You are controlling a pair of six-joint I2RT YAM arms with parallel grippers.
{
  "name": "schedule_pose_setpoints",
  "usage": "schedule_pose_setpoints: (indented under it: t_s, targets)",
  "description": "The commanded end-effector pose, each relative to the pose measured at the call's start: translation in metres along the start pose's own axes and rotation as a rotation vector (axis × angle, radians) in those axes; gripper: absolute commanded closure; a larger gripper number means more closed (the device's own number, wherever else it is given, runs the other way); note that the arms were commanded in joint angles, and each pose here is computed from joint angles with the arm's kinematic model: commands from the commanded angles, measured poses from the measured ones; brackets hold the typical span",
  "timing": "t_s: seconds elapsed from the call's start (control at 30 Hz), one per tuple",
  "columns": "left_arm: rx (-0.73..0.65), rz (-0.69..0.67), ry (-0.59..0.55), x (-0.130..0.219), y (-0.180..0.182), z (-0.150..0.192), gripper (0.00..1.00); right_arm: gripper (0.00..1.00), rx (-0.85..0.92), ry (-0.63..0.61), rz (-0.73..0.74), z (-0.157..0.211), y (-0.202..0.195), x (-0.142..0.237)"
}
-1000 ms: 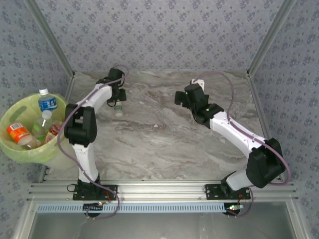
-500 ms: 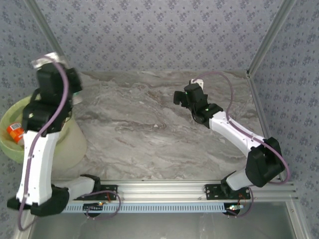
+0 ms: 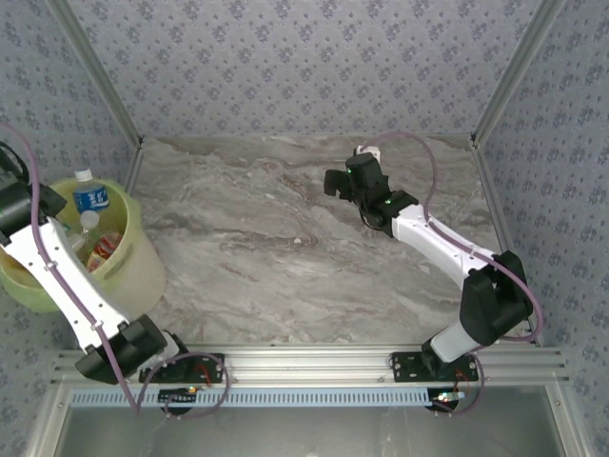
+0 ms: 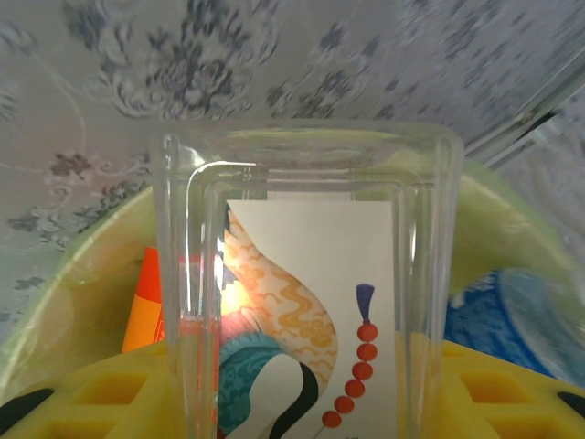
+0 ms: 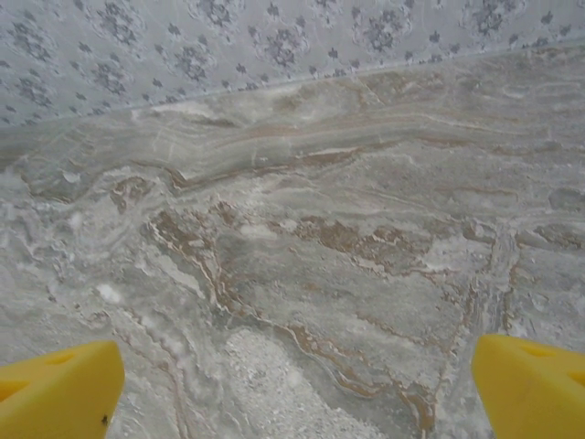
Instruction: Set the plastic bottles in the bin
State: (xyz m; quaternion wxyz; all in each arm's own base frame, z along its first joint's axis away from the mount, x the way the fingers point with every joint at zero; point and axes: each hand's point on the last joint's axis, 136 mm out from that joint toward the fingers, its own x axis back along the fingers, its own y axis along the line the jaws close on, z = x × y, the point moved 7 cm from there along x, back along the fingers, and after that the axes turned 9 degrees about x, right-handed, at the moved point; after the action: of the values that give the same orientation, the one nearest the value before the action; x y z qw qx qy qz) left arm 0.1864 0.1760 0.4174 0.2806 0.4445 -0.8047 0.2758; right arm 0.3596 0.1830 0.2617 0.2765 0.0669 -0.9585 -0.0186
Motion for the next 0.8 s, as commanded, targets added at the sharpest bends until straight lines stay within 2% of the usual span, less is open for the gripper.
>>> schedule_pose_setpoints:
  t_s: [0.0,0.1,0.23,0.4,0.5,0.57,0.63,0.7,0.77]
  targets:
    - [0.029,0.024,0.054,-0.001,0.009,0.004,0.47,0.0,0.0,-0.028,-0.021,-0.015,0.006,0.004]
    - [0.051,0.026,0.089,-0.01,0.008,0.001,0.26,0.0,0.002,-0.029,-0.025,-0.016,0.008,0.004]
    - [0.065,0.172,0.063,0.008,-0.008,-0.003,0.11,0.0,0.009,-0.026,-0.017,-0.016,0.009,0.006]
    - [0.005,0.357,-0.013,0.057,-0.042,0.005,0.06,0.0,0.015,-0.027,0.007,-0.012,0.006,0.01]
    - [-0.105,0.612,-0.049,0.095,-0.084,0.031,0.01,0.0,0.015,-0.043,0.029,-0.012,0.001,0.013]
    - [-0.164,0.772,-0.065,0.114,-0.107,0.052,0.01,0.0,0.021,-0.057,0.051,-0.013,-0.004,0.017]
    - [-0.222,0.869,-0.082,0.122,-0.127,0.074,0.01,0.0,0.027,-0.07,0.088,-0.014,-0.012,0.023]
    - [-0.284,0.89,-0.085,0.119,-0.145,0.095,0.0,0.0,0.025,-0.097,0.125,-0.022,-0.022,0.033]
    - [-0.35,0.898,-0.074,0.108,-0.165,0.119,0.01,0.0,0.04,-0.08,0.173,-0.01,-0.037,0.035]
